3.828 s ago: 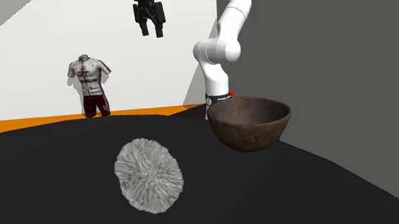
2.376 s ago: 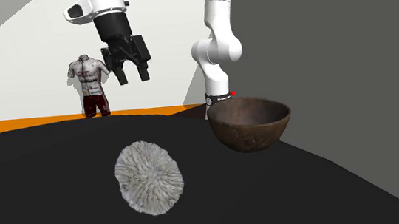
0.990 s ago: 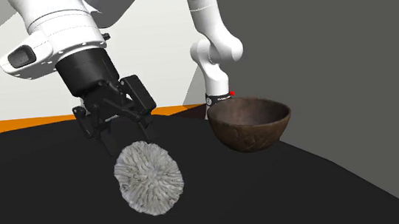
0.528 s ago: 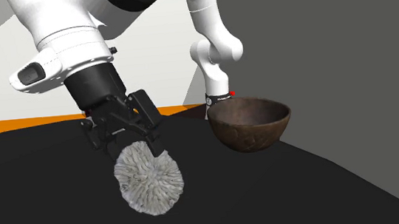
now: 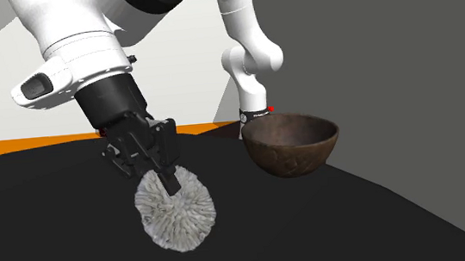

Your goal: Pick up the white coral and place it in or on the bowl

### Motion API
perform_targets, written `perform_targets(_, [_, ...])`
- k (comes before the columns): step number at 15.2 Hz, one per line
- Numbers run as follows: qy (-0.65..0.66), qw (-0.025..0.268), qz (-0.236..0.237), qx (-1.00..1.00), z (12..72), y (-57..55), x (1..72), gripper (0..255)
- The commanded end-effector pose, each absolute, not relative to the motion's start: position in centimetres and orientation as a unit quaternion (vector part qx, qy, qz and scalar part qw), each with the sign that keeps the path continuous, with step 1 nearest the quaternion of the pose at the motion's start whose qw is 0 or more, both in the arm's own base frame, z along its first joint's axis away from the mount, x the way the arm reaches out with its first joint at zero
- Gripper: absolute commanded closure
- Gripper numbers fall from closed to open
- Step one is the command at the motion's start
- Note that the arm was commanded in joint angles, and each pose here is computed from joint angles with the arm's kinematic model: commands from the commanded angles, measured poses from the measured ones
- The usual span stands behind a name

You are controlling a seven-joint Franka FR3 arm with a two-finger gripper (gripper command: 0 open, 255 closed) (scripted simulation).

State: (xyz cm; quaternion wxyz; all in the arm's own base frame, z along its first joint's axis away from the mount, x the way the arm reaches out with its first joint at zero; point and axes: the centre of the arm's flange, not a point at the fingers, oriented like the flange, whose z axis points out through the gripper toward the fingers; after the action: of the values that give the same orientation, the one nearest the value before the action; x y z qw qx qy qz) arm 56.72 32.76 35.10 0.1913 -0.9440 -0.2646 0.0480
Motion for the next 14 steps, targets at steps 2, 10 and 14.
perform_targets(2, [-0.265, 0.191, 0.048, -0.944, 35.1, 32.8, 56.7, 255])
perform_targets(10, [-0.265, 0.191, 0.048, -0.944, 37.2, 32.8, 56.7, 255])
perform_targets(14, [-0.265, 0.191, 0.048, -0.944, 39.3, 32.8, 56.7, 255])
